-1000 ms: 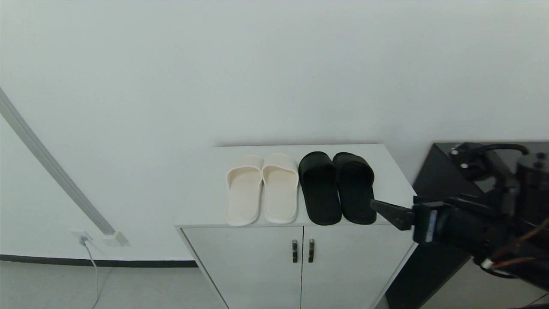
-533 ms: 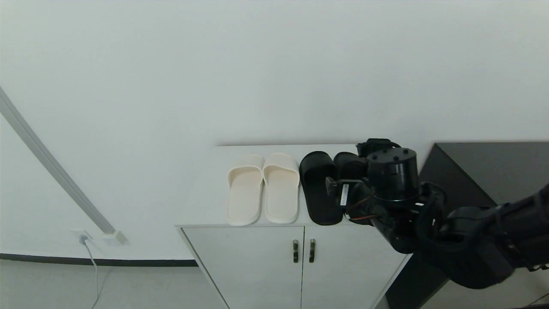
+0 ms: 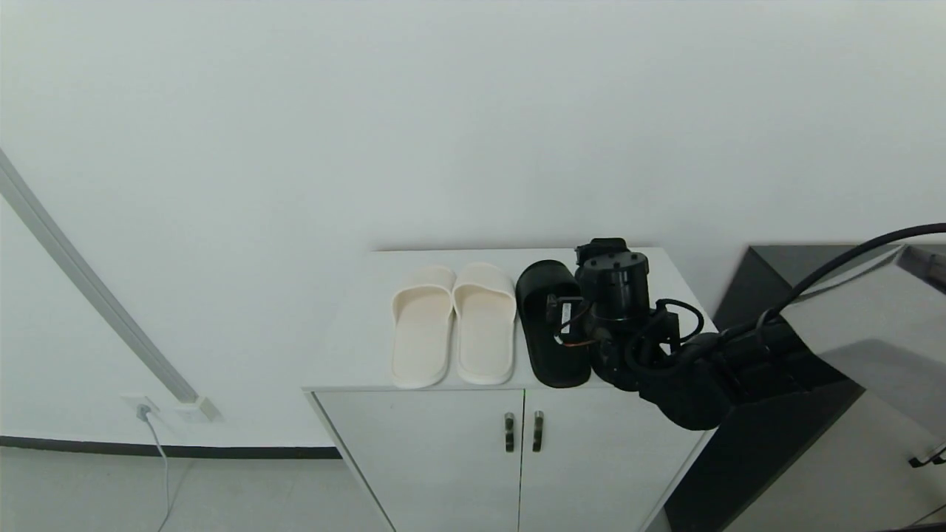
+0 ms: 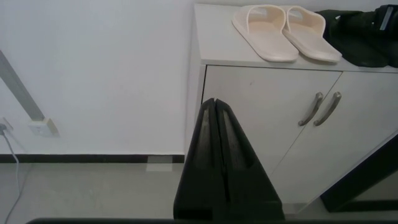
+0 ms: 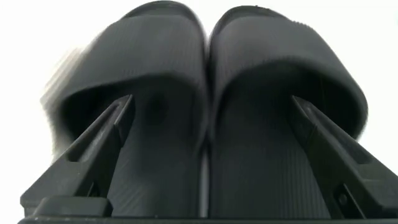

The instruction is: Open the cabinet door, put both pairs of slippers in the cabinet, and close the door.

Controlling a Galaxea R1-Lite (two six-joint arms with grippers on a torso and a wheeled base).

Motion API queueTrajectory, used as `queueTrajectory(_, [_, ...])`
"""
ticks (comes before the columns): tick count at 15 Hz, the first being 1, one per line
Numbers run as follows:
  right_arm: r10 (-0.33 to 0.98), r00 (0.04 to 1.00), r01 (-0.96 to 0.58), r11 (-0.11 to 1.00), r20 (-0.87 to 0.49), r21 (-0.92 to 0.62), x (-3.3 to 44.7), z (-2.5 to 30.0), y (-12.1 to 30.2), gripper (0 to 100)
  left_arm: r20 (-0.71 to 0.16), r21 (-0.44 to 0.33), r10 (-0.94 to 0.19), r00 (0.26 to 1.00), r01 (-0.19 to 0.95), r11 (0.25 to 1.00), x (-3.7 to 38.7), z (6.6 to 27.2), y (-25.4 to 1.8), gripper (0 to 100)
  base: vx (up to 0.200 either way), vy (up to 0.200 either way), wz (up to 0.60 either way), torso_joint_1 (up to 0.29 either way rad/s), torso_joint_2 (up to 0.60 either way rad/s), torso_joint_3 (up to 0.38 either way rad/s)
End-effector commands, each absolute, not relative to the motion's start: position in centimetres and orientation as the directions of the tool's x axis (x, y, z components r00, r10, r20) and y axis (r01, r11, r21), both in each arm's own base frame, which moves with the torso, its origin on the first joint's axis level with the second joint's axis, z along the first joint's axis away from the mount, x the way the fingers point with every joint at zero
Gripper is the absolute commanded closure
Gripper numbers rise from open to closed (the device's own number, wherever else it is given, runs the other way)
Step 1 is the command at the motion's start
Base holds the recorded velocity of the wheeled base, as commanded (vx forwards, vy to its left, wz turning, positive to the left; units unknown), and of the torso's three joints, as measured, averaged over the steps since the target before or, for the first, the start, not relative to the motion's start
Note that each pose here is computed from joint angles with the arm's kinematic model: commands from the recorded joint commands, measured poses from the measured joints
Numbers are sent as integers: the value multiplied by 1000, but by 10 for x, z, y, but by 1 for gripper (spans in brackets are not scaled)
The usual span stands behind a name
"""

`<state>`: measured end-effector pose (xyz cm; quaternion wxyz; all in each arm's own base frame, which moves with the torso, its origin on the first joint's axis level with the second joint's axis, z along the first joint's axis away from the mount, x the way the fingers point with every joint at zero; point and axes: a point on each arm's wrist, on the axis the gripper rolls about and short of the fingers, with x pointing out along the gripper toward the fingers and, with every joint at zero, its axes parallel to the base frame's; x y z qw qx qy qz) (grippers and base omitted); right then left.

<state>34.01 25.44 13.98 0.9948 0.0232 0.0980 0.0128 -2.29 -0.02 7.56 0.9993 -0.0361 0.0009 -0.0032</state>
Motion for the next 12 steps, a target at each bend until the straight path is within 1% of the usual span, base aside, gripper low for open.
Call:
queueTrajectory(1, [10,981,-4,999,-195,33,360,129,252,0,-3,-72,-6,1000,6,997,-23,76,0,100,0,0,0,0,0,0])
queueTrajectory(4, [22,989,-19,1000,-147,18,375,128,252,0,-3,-72,-6,1000,6,997,-23,76,0,100,0,0,0,0,0,0])
queueTrajectory(9, [15,991,-12,1000,-135,26,387,121,253,0,-3,-74,-6,1000,6,997,-23,76,0,100,0,0,0,0,0,0])
queueTrajectory(10, [14,991,-10,1000,-134,27,387,121,253,100,-3,-72,-6,1000,6,997,-23,76,0,100,0,0,0,0,0,0])
queueTrajectory(12, [16,991,-12,1000,-131,28,386,123,253,100,-3,-74,-6,1000,6,997,-23,76,0,100,0,0,0,0,0,0])
